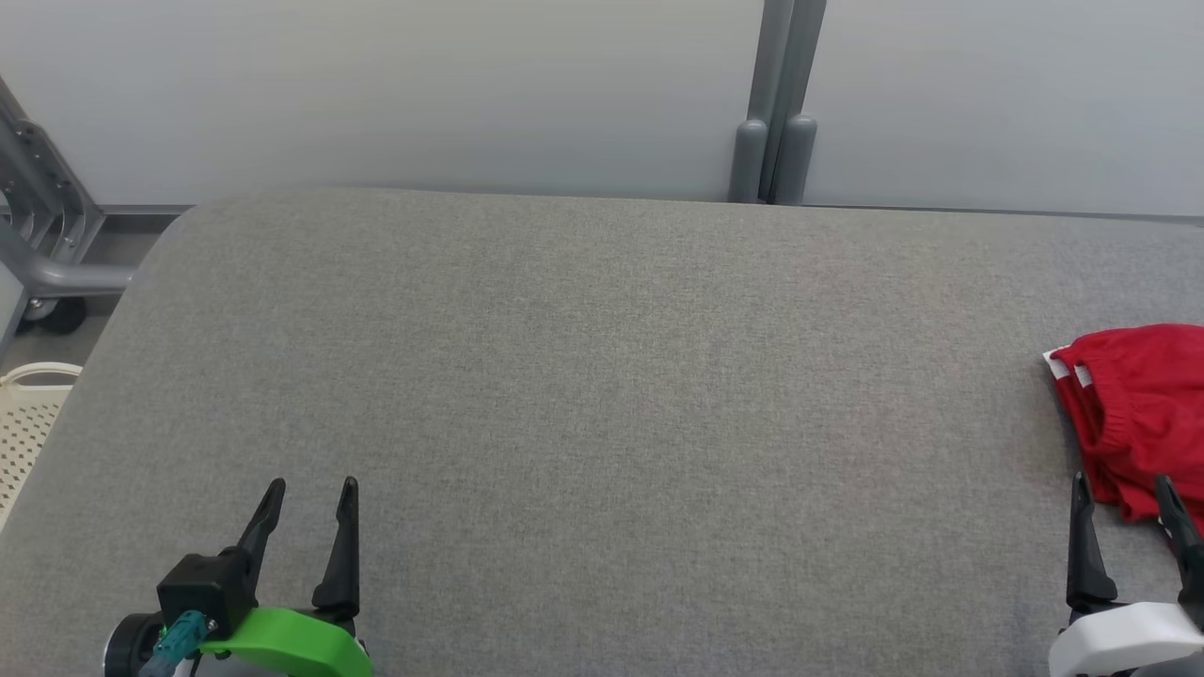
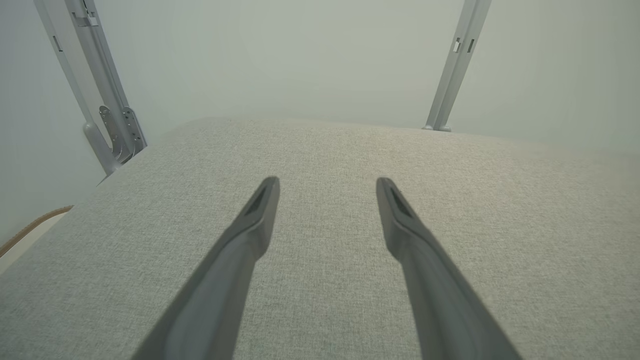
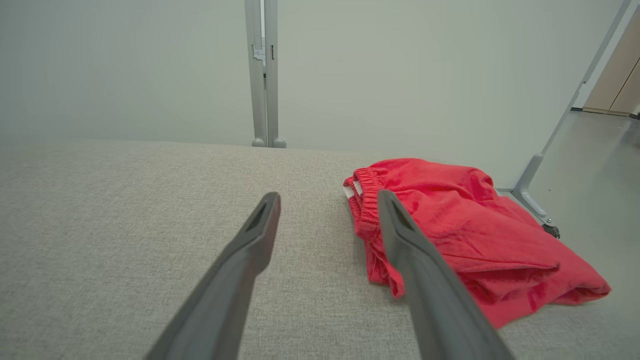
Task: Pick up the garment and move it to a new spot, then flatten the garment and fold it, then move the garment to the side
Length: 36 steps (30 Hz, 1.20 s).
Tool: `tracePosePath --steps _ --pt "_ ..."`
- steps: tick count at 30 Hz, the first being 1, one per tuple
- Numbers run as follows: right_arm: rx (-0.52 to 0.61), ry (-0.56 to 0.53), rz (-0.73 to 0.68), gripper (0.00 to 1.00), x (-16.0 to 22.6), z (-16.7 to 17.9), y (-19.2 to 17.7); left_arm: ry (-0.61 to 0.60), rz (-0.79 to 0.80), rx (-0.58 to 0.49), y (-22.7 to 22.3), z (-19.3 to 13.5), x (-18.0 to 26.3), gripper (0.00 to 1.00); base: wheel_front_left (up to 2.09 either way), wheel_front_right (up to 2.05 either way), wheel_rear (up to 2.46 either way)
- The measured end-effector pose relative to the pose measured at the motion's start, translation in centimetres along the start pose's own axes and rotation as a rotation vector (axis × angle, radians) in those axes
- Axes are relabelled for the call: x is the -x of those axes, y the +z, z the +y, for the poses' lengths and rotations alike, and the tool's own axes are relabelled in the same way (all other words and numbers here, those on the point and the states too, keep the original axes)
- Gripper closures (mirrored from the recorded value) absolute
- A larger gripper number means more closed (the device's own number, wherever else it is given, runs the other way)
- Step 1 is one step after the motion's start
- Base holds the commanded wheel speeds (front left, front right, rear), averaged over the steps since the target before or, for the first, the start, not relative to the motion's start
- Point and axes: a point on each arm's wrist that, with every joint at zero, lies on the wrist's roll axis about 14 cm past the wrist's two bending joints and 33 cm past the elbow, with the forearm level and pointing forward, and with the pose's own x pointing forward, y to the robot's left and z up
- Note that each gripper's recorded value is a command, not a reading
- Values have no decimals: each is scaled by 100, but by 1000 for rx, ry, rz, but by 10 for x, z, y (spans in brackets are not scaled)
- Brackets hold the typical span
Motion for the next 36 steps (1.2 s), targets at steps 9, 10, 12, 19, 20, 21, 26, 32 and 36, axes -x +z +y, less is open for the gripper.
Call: tracePosePath --steps 9,10,12,19,20,21,26,32,36 --pt "5 -6 6 0 -1 -2 -2 -15 15 -5 -6 -3 -2 0 0 0 0" --pt "4 -8 7 0 -1 -2 -2 -19 17 -6 -7 -4 -2 0 0 0 0" --pt "4 -5 8 0 -1 -1 -3 -12 17 -9 -7 -1 -2 0 0 0 0" --pt "-9 -20 9 0 6 -6 -3 -49 23 -15 -10 -11 -8 0 0 0 0" --pt "-8 -8 -1 0 5 -2 0 -49 23 -15 -10 -11 -8 0 0 0 0" --pt "-7 6 -11 0 4 3 3 -51 23 -17 -10 -12 -8 0 0 0 0" --pt "-24 21 -34 0 5 8 10 -56 28 -16 -12 -13 -8 0 0 0 0" --pt "-50 17 27 100 10 11 -8 -54 96 3 -33 -17 1 100 0 0 0" --pt "-131 -11 60 100 11 7 -15 -25 113 71 -35 -13 0 100 0 0 0"
